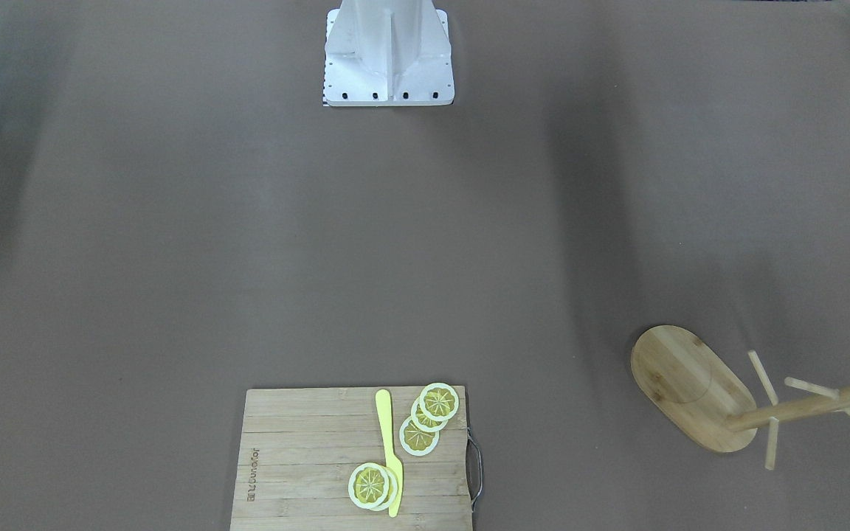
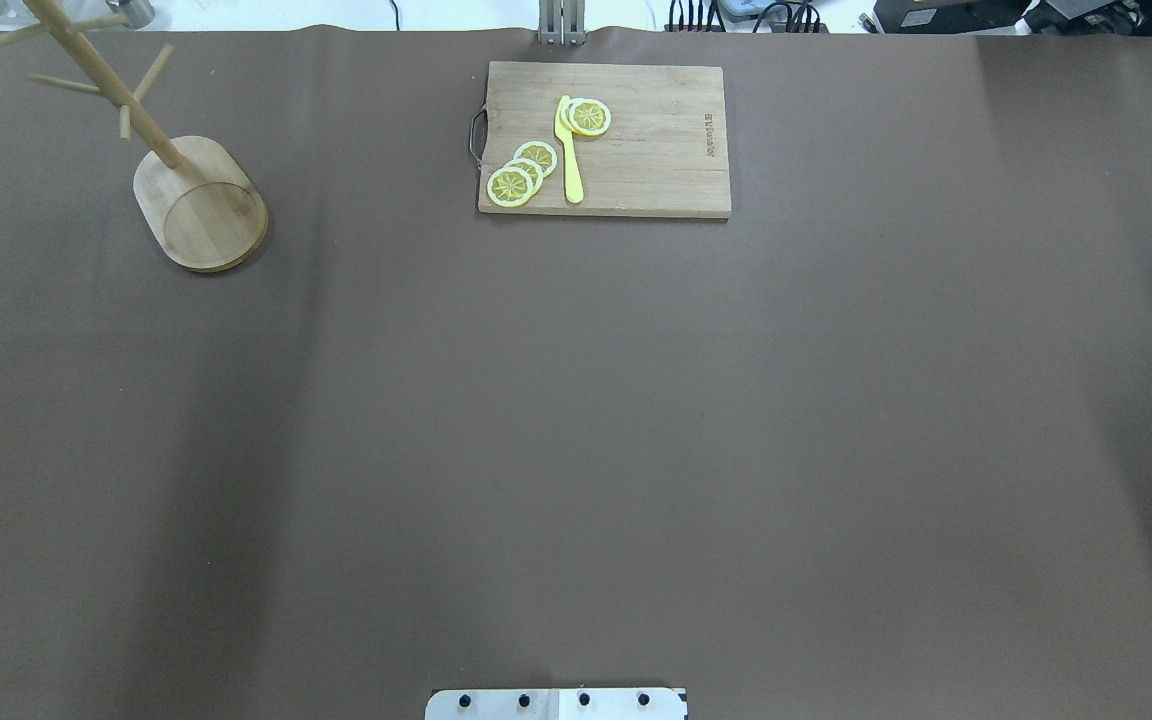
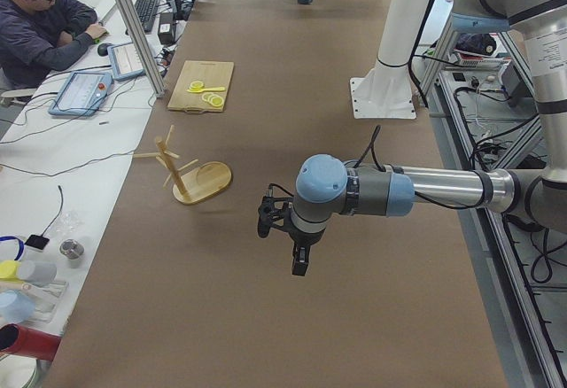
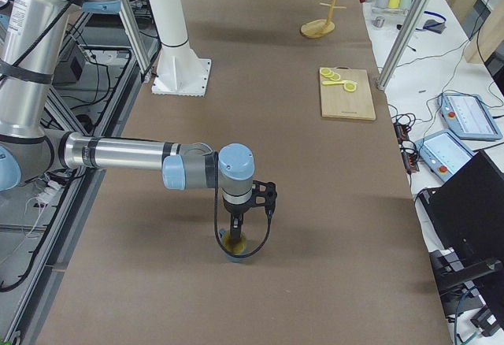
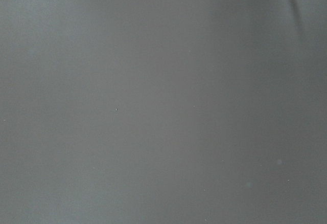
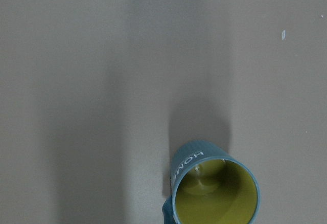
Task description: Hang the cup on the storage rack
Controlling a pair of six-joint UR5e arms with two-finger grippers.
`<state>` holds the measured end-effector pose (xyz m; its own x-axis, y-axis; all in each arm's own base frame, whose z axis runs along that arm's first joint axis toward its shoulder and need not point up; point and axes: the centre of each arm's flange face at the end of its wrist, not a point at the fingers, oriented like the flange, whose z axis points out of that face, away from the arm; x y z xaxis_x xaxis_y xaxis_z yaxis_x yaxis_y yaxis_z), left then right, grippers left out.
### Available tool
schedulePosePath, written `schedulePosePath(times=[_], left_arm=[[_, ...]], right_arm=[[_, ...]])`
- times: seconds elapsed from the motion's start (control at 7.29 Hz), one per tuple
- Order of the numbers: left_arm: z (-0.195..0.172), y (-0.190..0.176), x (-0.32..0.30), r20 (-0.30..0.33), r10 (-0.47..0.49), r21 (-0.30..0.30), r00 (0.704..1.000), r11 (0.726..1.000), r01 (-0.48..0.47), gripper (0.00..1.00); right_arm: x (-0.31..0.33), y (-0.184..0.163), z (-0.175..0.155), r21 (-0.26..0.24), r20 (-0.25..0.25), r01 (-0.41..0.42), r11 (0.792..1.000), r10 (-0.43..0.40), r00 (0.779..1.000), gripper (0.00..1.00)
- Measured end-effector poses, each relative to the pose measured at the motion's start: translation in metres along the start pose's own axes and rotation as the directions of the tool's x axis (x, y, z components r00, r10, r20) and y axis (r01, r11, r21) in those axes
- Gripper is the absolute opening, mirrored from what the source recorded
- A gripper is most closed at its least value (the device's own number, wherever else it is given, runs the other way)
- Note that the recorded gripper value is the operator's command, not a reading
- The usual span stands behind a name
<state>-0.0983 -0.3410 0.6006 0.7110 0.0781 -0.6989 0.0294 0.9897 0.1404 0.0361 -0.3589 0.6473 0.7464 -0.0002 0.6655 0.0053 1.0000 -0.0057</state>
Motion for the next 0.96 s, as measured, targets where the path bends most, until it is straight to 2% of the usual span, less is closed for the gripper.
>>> schedulePosePath(times=[0.96], left_arm=[[-0.0099,-0.0033,0.0053,0.007,0.016,0.027,1.000,1.000,-0.016,0.99]], right_arm=[[-0.0101,-0.0032,-0.0105,0.022,0.002,0.026,0.999,-0.026,1.000,1.00]])
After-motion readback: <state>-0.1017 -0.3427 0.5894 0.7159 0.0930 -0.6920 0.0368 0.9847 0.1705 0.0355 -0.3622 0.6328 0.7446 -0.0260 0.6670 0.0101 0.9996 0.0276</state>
